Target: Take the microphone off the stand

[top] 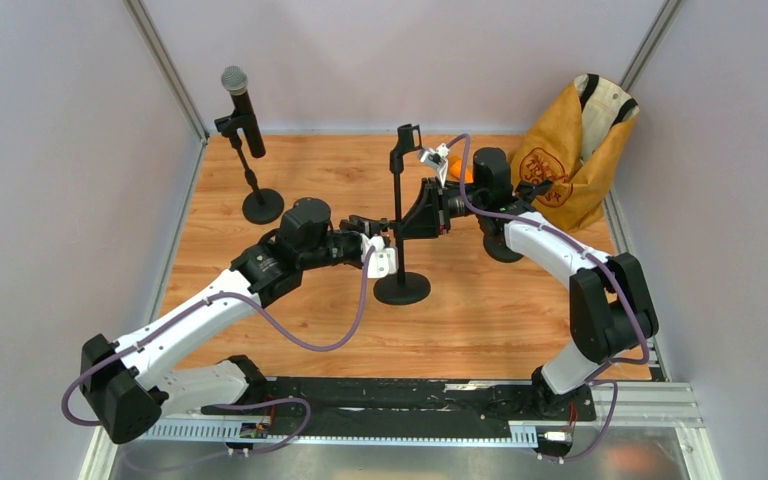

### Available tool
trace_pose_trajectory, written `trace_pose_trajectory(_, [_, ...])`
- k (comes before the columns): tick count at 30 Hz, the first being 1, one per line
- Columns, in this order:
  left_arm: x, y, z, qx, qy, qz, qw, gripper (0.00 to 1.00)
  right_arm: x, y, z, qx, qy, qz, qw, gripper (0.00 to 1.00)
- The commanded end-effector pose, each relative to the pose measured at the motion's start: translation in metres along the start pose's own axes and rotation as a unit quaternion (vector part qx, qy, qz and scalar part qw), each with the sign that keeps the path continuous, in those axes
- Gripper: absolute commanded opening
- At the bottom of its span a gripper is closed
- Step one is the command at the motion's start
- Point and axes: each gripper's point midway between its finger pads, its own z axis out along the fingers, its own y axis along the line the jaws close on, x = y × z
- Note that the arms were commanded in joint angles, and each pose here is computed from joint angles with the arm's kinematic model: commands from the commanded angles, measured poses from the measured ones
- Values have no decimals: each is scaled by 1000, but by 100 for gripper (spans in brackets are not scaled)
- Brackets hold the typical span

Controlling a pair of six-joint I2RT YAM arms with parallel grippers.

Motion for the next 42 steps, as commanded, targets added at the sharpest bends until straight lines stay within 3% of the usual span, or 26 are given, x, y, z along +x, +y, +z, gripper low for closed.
trace_pose_trajectory(1, [7, -12, 7, 19, 8, 9, 1000, 47, -24, 34, -4, -41, 2, -53, 998, 0])
trace_pose_trajectory(15, [21, -13, 9, 1, 32, 20, 999, 55, -23, 54, -9, -67, 12, -80, 995, 0])
trace_pose_trajectory(29, [29, -8, 3, -41, 39, 41, 998, 52, -24, 62, -13, -82, 18, -80, 993, 0])
trace_pose_trajectory(35, [30, -14, 0, -36, 36, 51, 997, 41, -26, 65, -14, -86, 21, -76, 993, 0])
trace_pose_trajectory(42, [23, -13, 0, -39, 18, 41, 998, 40, -26, 66, -14, -85, 20, -76, 993, 0])
